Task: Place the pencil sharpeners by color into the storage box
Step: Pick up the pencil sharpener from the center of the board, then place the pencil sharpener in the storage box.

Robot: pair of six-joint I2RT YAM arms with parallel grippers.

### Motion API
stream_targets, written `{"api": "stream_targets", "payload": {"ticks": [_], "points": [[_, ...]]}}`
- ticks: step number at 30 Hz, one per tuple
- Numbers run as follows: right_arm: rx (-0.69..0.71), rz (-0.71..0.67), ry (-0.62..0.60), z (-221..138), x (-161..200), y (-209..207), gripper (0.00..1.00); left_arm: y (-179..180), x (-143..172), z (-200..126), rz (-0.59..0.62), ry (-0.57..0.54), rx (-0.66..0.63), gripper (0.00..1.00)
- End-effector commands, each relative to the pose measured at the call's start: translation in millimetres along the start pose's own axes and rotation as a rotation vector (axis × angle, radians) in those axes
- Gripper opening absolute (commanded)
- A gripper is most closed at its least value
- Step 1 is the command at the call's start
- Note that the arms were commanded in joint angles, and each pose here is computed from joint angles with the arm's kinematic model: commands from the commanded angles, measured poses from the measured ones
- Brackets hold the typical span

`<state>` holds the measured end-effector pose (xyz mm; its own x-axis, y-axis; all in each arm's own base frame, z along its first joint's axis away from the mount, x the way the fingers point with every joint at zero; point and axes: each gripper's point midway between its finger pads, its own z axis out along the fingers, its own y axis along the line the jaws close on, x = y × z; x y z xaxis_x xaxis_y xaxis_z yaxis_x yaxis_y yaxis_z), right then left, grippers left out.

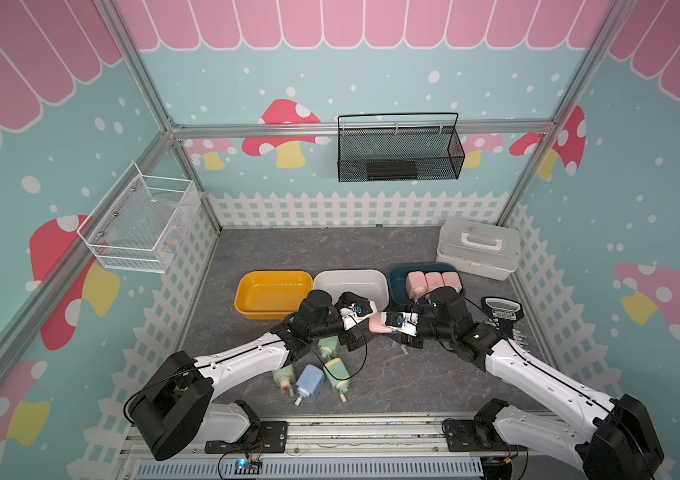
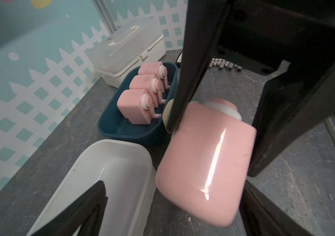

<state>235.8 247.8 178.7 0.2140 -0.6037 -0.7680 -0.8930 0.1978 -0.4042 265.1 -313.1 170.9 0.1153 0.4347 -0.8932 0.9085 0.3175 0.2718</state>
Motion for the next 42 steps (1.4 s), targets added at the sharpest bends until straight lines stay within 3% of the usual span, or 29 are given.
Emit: {"api": "stream_targets", "payload": {"ticks": [1, 4, 8, 13, 19, 24, 31, 35, 38, 41, 42], "points": [[0.074, 0.066, 0.007, -3.8, 6.0, -9.2, 0.0, 30.0, -6.4, 0.5, -0.083, -0.02, -0.136, 0.99], [0.172, 0.105, 0.007, -6.8, 7.7, -26.7, 0.0, 46.8, -8.0, 1.0, -0.16, -0.036, -0.223, 0.99], [0.313, 0.179, -0.004, -13.5, 7.5, -54.3, 0.0, 53.2, -9.4, 1.3, -0.167, -0.042, -0.255, 0.99], [0.53, 0.387, -0.007, -23.2, 15.4, -94.5, 0.0, 63.9, -10.4, -3.4, -0.196, -0.036, -0.314, 0.99], [0.563, 0.537, 0.012, -9.5, 27.3, -106.2, 0.0, 93.9, -2.7, -17.4, -0.284, -0.032, -0.497, 0.99], [0.74, 0.705, 0.084, -9.6, 56.2, -130.3, 0.0, 111.1, 4.4, -20.6, -0.38, 0.06, -0.559, 0.99], [0.841, 0.773, 0.1, -1.7, 62.8, -154.8, 0.0, 116.7, 4.0, -25.1, -0.398, 0.041, -0.603, 0.99], [0.905, 0.797, 0.131, 3.8, 74.2, -164.4, 0.0, 132.3, 13.4, -38.1, -0.51, 0.041, -0.732, 0.99], [0.912, 0.798, 0.131, 11.7, 76.7, -169.1, 0.0, 129.7, 18.3, -34.1, -0.553, 0.072, -0.712, 0.99], [0.917, 0.801, 0.114, 19.5, 77.3, -173.5, 0.0, 112.3, 21.6, -17.1, -0.543, 0.116, -0.577, 0.99], [0.924, 0.801, 0.119, 21.2, 78.9, -174.9, 0.0, 115.2, 25.1, -16.1, -0.568, 0.136, -0.593, 0.99]]}}
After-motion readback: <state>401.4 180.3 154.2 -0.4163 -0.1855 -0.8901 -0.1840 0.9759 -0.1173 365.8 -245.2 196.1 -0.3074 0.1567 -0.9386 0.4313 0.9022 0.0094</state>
